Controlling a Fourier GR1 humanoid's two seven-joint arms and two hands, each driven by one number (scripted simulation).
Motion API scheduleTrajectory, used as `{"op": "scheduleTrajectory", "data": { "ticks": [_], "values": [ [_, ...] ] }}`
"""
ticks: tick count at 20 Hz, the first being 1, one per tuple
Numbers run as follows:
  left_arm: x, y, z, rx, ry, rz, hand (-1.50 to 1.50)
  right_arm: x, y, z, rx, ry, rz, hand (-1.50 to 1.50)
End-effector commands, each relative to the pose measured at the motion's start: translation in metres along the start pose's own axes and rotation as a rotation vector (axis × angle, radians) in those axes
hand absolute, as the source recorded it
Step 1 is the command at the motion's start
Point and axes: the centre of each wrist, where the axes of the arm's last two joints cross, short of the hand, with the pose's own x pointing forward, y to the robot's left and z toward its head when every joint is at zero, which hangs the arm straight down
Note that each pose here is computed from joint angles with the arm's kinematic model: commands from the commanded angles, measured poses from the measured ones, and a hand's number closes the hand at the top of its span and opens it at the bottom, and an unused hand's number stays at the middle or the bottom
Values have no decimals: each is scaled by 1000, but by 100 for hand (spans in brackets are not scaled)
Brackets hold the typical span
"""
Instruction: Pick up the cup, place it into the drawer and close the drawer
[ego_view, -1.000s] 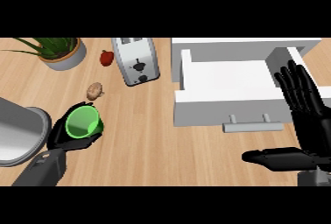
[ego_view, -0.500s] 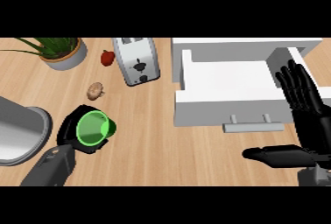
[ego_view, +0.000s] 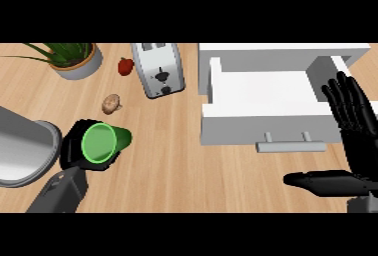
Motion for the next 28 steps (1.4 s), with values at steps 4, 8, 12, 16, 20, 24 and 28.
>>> {"op": "scheduleTrajectory", "data": {
  "ticks": [4,8,12,16,20,24,28],
  "values": [
    [-4,-30,-16,-27,-227,110,150,5,0,10,-9,10,10,-150],
    [18,-42,-53,-188,-184,61,150,-2,-12,-8,-28,20,17,-150],
    [32,-91,-82,-228,-251,18,150,4,-20,3,-32,12,4,-150],
    [65,-134,-116,-295,-262,8,150,-6,-27,3,-36,15,23,-150],
    [104,-173,-148,-321,-268,-25,150,14,-28,27,-37,19,5,-150],
    [108,-224,-152,-368,-278,-87,150,9,-24,14,-24,17,17,-150],
    [146,-269,-166,-378,-227,-116,150,-10,-26,22,-24,22,6,-150]
  ]
}}
